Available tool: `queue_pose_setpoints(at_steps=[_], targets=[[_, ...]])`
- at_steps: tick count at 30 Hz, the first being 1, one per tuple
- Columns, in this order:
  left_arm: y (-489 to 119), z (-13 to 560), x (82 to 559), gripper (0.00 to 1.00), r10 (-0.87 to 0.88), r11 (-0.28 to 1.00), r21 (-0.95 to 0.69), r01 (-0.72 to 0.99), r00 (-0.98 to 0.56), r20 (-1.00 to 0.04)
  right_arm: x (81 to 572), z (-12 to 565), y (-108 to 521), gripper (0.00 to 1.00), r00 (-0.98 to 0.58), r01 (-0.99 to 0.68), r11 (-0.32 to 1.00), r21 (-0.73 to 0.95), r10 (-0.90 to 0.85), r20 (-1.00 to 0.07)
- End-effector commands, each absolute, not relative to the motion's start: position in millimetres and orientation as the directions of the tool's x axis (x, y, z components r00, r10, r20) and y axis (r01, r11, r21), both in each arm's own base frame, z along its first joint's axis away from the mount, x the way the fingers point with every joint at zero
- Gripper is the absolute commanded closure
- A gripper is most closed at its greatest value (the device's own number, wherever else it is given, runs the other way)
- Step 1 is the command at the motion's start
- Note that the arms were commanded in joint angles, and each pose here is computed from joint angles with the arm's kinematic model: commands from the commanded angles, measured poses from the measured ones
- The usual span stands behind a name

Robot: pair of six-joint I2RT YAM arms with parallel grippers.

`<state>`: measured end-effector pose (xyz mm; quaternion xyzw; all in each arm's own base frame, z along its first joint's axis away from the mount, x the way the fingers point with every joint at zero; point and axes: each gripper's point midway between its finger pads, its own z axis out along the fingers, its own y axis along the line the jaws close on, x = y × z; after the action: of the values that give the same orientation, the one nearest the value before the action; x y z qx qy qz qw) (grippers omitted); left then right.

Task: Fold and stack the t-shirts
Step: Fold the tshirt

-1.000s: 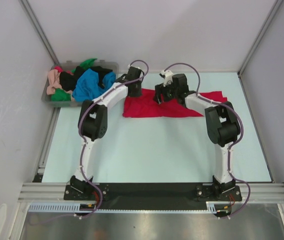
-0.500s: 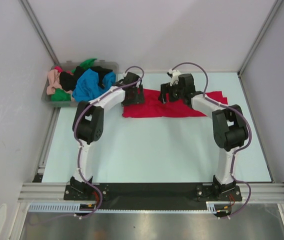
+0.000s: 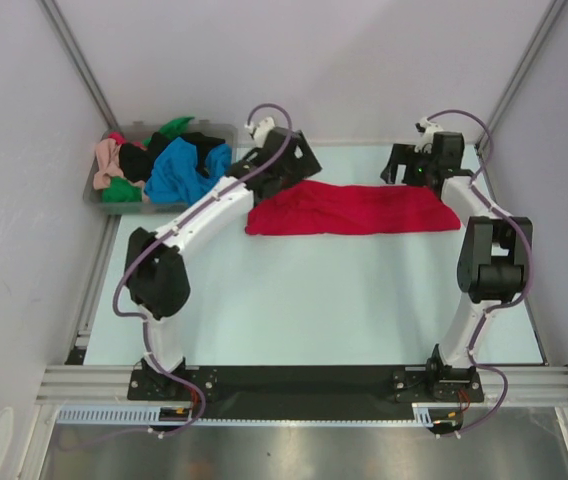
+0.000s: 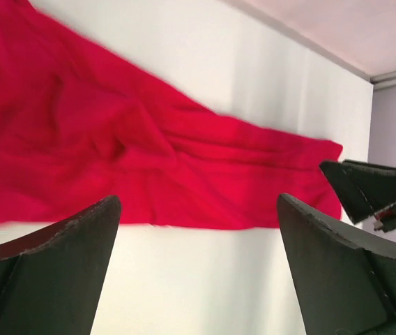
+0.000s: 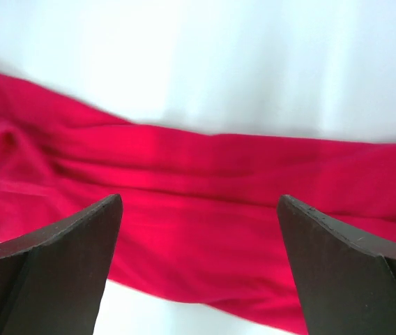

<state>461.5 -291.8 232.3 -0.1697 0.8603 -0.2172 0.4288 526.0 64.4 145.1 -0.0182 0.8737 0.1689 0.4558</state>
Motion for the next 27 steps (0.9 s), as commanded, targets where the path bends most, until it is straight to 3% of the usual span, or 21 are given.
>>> queue_pose_setpoints(at_steps=[1,6,10,18,21,27], targets=[[-312,181,453,0.00,-0.648,0.746,-0.582,-0.322,-0.553,-0.524,530,121,45,0.00,-0.603,-0.276,0.939,0.204,-0.004,-0.798],[-309,143,456,0.00,-0.726,0.683,-0.566,-0.461,-0.514,-0.457,525,89,31,0.00,-0.582,-0.415,0.908,0.064,-0.210,-0.786],[-305,123,456,0.00,-0.738,0.672,-0.543,-0.504,-0.508,-0.443,533,82,11,0.00,-0.583,-0.375,0.927,-0.010,-0.244,-0.775],[-299,70,454,0.00,-0.784,0.620,-0.492,-0.611,-0.512,-0.352,538,88,-26,0.00,-0.620,-0.168,0.983,-0.077,-0.167,-0.766],[-294,56,458,0.01,-0.790,0.613,-0.474,-0.632,-0.511,-0.338,532,106,-51,0.00,-0.620,-0.007,0.996,-0.084,-0.070,-0.781],[-275,39,462,0.00,-0.799,0.601,-0.440,-0.667,-0.496,-0.341,503,105,-93,0.00,-0.629,0.169,0.980,0.102,0.186,-0.755]])
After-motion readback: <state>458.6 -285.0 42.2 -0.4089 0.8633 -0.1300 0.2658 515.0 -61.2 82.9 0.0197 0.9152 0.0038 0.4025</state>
